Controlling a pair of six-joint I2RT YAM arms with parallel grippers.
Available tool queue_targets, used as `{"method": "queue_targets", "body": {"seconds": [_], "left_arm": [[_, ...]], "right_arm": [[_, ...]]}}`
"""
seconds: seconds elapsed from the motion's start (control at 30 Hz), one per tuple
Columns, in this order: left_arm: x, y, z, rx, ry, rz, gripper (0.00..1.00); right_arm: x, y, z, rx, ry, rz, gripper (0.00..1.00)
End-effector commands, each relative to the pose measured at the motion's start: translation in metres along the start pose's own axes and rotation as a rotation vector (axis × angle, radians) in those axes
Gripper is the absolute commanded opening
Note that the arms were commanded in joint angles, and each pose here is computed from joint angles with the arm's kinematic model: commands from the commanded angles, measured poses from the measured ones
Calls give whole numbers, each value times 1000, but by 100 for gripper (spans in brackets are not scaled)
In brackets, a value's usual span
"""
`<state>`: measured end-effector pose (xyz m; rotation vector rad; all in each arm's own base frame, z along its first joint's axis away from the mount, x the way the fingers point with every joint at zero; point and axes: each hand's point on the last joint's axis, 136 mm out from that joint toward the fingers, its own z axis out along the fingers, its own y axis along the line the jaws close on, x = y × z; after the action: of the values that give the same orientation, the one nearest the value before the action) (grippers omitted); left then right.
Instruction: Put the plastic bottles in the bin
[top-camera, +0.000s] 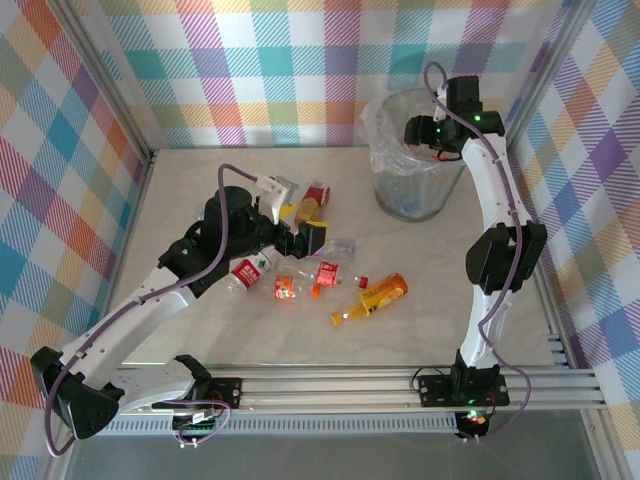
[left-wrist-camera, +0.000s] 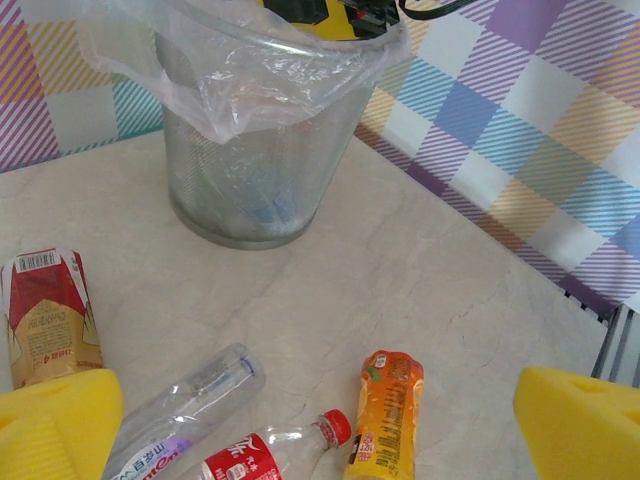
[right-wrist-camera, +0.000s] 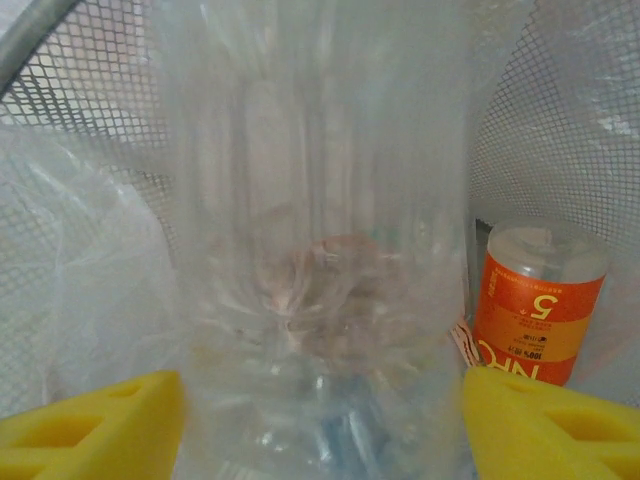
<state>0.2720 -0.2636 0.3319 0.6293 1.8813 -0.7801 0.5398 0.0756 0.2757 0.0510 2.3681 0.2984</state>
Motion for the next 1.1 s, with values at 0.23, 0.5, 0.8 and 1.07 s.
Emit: {"method": "queue_targets", "body": {"seconds": [0.23,0.5,0.8,1.07], "left_arm": [[-10,-13,-3,45,-15,32,100],[-2,-11,-2,40,20,24,100],[-1,-12,0,47,25,17,100],[-3,-15,-2,60,17,22,100]], "right_arm": [[-19,8,-29,-25,-57,-13,84],[-28,12,-58,-30,-114,19,100],[-20,34,-100,8,-225,5,100],[34,85,-102,40,-165,-225,100]]}}
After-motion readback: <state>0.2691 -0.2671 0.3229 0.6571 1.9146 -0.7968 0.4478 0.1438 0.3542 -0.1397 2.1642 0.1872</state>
